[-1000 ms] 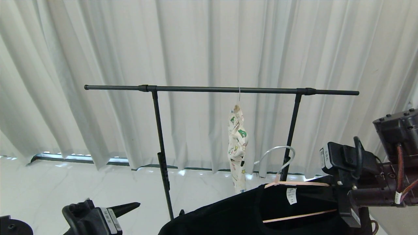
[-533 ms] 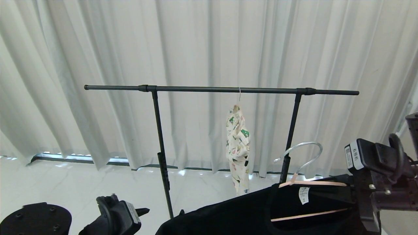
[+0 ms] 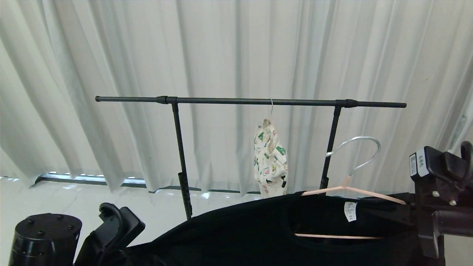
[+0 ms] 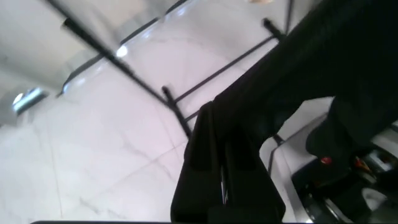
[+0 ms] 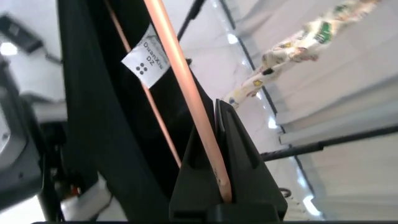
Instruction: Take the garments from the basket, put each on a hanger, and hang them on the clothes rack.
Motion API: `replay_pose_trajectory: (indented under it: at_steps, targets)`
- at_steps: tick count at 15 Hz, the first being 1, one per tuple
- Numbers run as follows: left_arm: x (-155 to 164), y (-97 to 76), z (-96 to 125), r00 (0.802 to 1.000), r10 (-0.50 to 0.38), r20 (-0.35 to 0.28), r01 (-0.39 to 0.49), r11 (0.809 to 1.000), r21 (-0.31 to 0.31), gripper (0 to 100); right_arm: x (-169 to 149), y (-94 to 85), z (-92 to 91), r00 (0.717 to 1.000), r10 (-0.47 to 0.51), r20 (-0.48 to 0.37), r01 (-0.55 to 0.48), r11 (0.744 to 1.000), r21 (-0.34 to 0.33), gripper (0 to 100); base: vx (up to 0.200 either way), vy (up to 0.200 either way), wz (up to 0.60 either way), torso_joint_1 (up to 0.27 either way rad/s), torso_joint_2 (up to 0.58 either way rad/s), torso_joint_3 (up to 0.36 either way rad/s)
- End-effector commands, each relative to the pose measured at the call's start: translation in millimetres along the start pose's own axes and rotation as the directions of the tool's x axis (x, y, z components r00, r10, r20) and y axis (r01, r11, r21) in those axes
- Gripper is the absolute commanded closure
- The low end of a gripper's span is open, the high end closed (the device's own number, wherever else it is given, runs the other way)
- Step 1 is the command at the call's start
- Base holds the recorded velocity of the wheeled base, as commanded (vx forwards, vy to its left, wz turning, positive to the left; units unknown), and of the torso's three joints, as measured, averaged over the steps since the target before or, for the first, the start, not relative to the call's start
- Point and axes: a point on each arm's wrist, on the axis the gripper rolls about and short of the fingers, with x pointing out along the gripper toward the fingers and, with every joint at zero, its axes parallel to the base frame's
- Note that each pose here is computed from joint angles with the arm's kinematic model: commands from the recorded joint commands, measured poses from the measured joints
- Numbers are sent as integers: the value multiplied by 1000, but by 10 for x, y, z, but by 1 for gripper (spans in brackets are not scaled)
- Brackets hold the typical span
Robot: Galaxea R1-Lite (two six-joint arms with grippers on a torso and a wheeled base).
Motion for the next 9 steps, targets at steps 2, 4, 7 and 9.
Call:
replay_pose_trajectory:
  at_steps: [2, 4, 7, 9]
  targets:
    - [-16, -1, 25, 1000, 0, 17, 0, 1000, 2, 100, -3, -26, 4, 999, -39, 7, 39, 998, 52, 100, 0, 0, 0, 0, 0, 0]
    - [-46, -19, 77, 999, -8, 51, 8, 1000, 16, 0, -4, -22, -6, 999, -44, 3, 44, 998, 54, 100, 0, 0, 0, 0, 0, 0]
    - [-78, 13, 172, 995, 10, 97, -9, 1000, -3, 0, -37, -20, -33, 997, -73, -8, 73, 995, 69, 100, 0, 0, 0, 0, 0, 0]
    - [-125, 78, 380, 983, 37, 180, -19, 995, -101, 0, -103, -16, -97, 989, -140, -41, 144, 981, 131, 100, 0, 0, 0, 0, 0, 0]
